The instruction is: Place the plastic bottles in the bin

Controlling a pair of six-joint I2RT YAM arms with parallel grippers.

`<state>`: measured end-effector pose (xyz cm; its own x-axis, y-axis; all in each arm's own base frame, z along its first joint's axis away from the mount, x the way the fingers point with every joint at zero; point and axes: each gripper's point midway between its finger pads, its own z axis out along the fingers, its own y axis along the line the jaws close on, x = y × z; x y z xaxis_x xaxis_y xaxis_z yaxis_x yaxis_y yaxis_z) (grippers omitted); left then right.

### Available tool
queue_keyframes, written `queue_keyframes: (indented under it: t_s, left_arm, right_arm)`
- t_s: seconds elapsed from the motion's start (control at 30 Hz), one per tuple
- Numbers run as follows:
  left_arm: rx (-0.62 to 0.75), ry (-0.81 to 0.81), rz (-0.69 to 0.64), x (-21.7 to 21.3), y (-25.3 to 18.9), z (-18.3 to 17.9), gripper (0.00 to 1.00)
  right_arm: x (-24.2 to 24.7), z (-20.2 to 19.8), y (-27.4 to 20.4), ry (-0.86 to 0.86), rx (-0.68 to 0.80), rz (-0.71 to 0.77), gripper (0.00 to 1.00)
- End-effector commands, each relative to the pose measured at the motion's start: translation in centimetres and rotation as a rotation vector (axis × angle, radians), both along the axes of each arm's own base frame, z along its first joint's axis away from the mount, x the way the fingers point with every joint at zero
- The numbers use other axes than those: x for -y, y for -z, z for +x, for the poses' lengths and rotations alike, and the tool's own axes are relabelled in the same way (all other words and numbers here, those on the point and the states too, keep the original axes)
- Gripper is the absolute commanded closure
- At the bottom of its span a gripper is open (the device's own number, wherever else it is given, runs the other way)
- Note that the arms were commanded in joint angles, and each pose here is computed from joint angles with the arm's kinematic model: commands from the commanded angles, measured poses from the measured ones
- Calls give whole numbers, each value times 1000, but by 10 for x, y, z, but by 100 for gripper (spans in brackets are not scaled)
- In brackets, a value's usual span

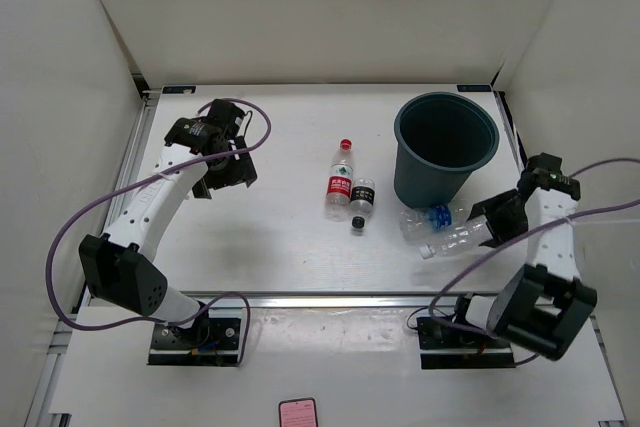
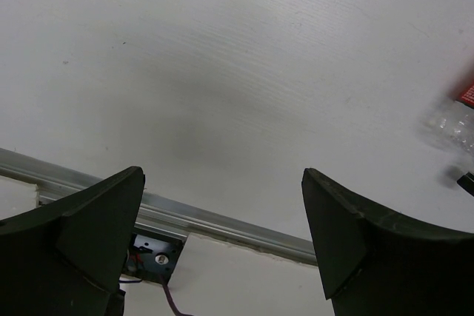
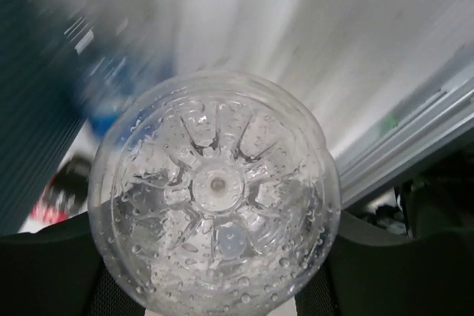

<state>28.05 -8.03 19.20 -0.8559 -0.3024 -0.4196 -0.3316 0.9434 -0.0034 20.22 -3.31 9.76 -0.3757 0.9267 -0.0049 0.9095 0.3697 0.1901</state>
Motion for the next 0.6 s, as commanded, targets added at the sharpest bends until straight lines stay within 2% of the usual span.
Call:
queue_keyframes:
  t_s: [0.0,0.07,0.13,0.2,0.3,0.33,0.43,0.53,0.57]
  left_arm:
    - [76,-10,-13,-1,-21,4,0]
    - [77,-18,-17,-1,-21,4,0]
    - [86,-18,-20,-1,-23,3,0]
    - [83,-15,-28,0,-23,3,0]
    - [92,-15,-32,0,-26,2,0]
    - [92,-15,-32,0,-26,2,0]
    - [97,-12,-43,1,-28,0,0]
    - [93,0,-47,3,-28,0,0]
    - [101,8,-46,2,-30,-1,0]
  right_arm:
    - [-24,-27,-50,-122,6,-42,67]
    - [-29,-15,-98,-172,168,-92,67]
    - [-32,-13,-137,-215,268,-134,68]
    - [-30,-1,-208,-249,491,-224,68]
    - [-26,17,-270,-266,655,-291,64]
    - [-22,34,-302,-262,752,-331,59]
    - [-13,81,-311,-294,803,-356,55]
    - [0,118,-279,-253,720,-372,54]
    - [-1,132,-270,-245,719,-357,50]
